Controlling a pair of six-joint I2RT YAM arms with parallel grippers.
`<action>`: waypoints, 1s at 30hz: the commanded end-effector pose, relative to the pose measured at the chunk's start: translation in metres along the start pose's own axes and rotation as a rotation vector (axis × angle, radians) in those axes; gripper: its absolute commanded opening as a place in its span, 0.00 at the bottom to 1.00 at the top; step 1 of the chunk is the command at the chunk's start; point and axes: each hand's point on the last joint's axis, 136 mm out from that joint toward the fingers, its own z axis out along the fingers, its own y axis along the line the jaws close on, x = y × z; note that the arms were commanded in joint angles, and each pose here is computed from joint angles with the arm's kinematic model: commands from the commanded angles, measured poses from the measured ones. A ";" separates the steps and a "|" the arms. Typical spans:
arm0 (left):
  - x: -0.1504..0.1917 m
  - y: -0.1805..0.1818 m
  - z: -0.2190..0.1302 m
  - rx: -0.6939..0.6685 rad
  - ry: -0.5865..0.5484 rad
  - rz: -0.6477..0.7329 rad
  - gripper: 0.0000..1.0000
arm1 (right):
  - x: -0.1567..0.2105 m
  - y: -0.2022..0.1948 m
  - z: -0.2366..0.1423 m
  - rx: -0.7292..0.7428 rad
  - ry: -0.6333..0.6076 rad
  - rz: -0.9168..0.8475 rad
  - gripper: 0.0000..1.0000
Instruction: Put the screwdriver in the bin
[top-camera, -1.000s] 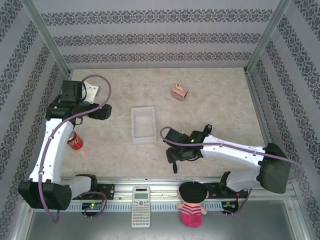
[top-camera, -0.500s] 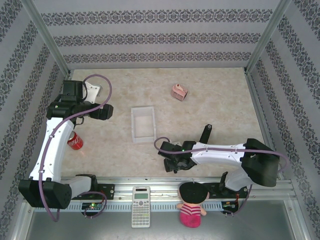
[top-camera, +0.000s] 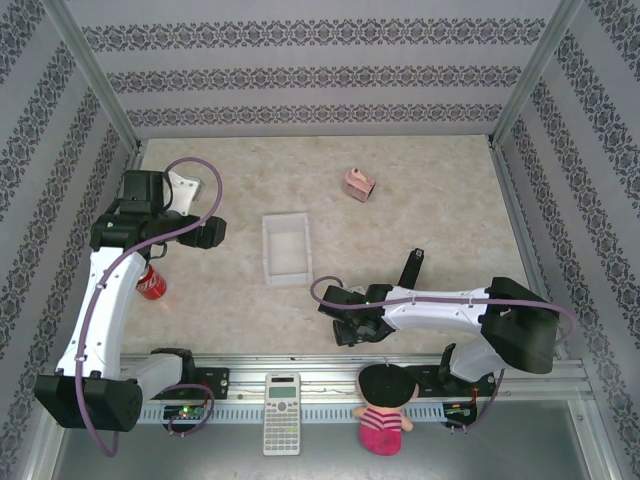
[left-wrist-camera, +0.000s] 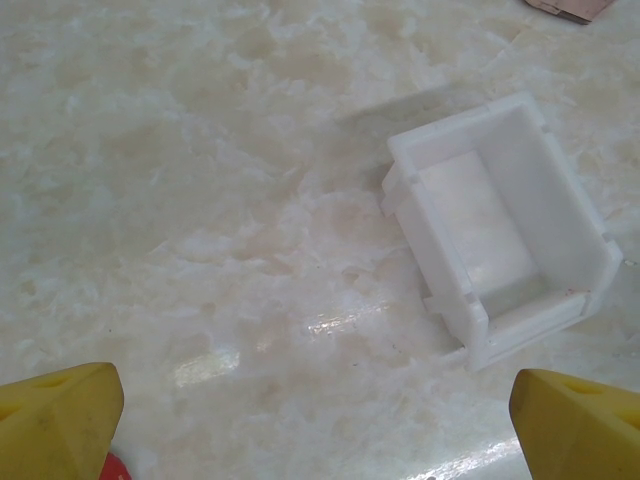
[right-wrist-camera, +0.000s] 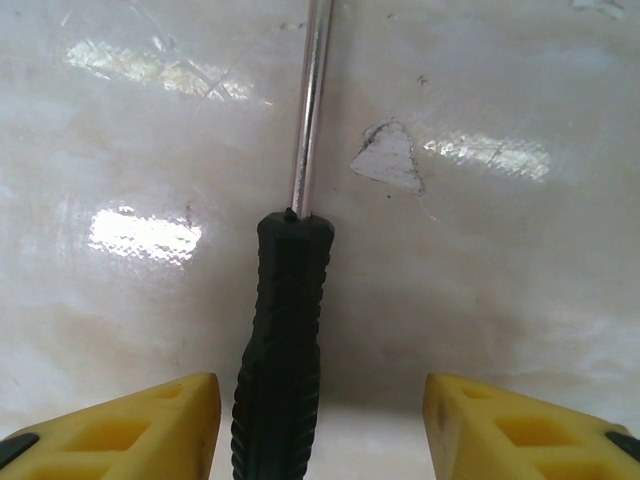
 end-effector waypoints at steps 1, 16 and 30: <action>0.006 -0.008 -0.006 0.020 0.012 0.027 0.99 | 0.004 -0.005 0.000 0.033 0.011 -0.007 0.54; 0.003 -0.012 -0.001 0.050 0.011 0.016 0.99 | 0.007 0.001 0.010 0.105 0.031 -0.085 0.47; 0.003 -0.015 0.001 0.071 0.017 0.029 0.99 | 0.007 0.001 0.013 0.113 0.054 -0.115 0.30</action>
